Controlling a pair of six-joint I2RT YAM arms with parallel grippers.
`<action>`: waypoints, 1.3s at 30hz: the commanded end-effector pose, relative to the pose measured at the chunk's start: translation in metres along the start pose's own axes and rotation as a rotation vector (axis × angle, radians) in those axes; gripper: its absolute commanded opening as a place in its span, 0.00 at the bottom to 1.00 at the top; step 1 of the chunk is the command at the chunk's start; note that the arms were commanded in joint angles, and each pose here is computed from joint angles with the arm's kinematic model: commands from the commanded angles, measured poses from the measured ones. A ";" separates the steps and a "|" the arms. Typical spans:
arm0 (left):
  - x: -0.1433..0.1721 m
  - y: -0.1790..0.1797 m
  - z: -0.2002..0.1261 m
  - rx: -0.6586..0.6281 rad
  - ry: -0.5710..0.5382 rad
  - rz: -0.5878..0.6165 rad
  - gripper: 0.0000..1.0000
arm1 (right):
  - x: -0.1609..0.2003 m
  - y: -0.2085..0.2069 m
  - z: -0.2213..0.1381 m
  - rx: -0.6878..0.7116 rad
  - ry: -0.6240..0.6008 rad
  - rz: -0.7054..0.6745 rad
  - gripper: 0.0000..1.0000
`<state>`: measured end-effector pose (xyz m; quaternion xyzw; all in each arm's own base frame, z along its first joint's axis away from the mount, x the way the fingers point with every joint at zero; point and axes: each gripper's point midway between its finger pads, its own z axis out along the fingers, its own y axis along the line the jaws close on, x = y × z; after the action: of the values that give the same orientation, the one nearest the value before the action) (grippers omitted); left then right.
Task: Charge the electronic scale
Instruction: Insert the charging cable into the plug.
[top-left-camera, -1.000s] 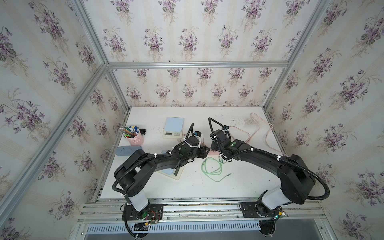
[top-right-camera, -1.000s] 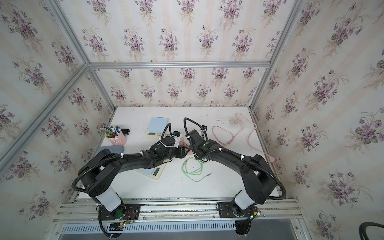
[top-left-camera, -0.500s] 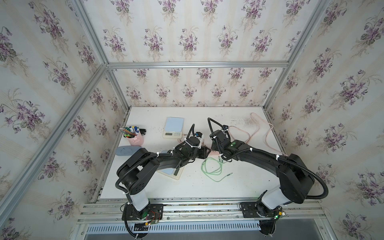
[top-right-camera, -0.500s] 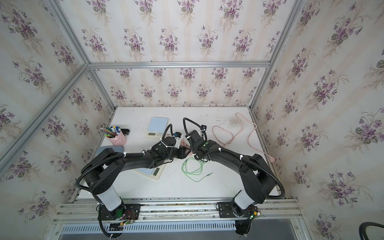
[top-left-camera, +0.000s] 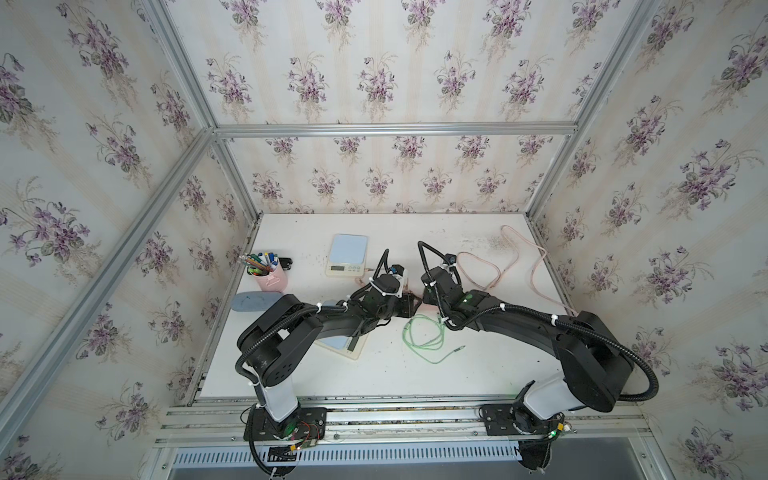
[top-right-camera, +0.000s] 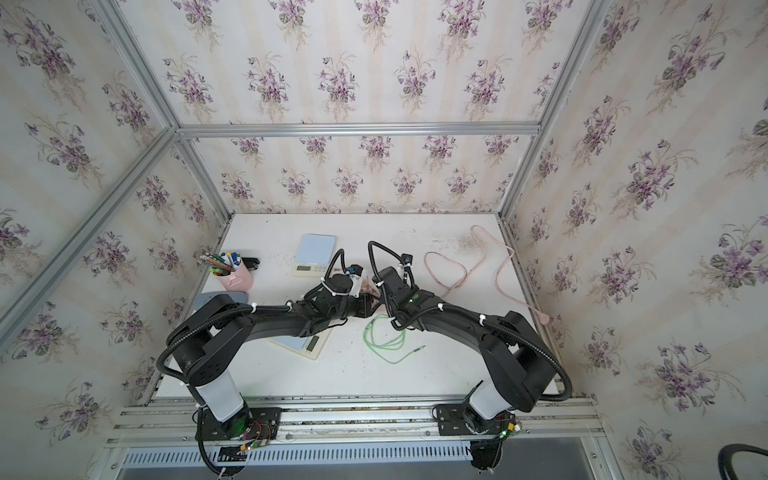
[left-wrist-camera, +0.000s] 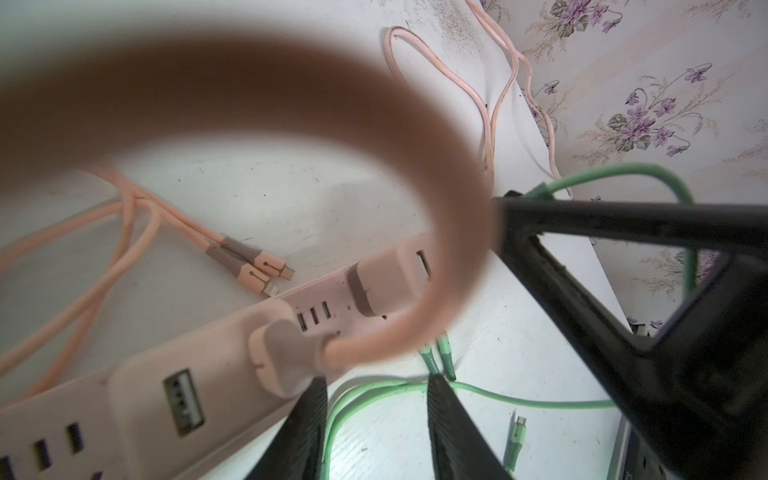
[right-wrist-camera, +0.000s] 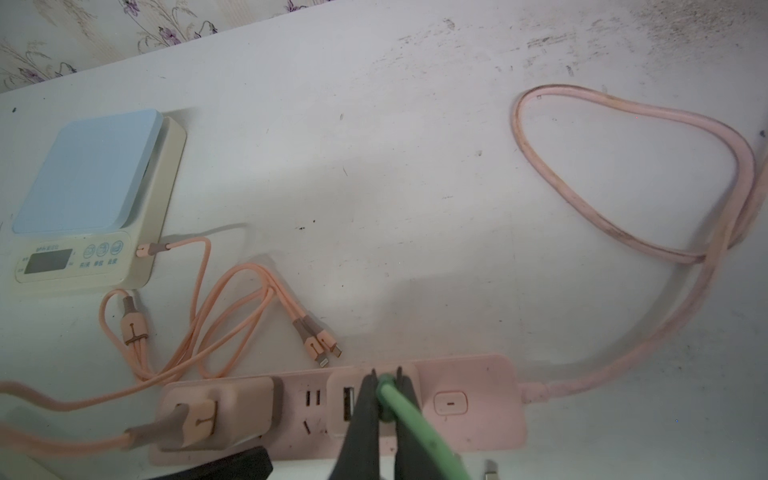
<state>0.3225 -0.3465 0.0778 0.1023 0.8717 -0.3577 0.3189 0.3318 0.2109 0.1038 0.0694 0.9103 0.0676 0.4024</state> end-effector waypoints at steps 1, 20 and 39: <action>-0.004 -0.007 0.002 0.046 -0.010 -0.020 0.42 | 0.045 -0.009 -0.001 -0.002 0.152 -0.071 0.00; -0.007 -0.009 0.000 0.048 -0.007 -0.005 0.41 | 0.127 -0.026 0.010 0.057 0.478 -0.158 0.00; -0.029 -0.019 -0.031 0.034 -0.046 0.187 0.50 | -0.093 0.020 0.017 -0.099 -0.139 -0.158 0.00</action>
<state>0.3218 -0.3414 0.1244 0.1602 0.8446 -0.3621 0.3604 0.3859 0.2056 0.1302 -0.0042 0.9139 0.0570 0.4018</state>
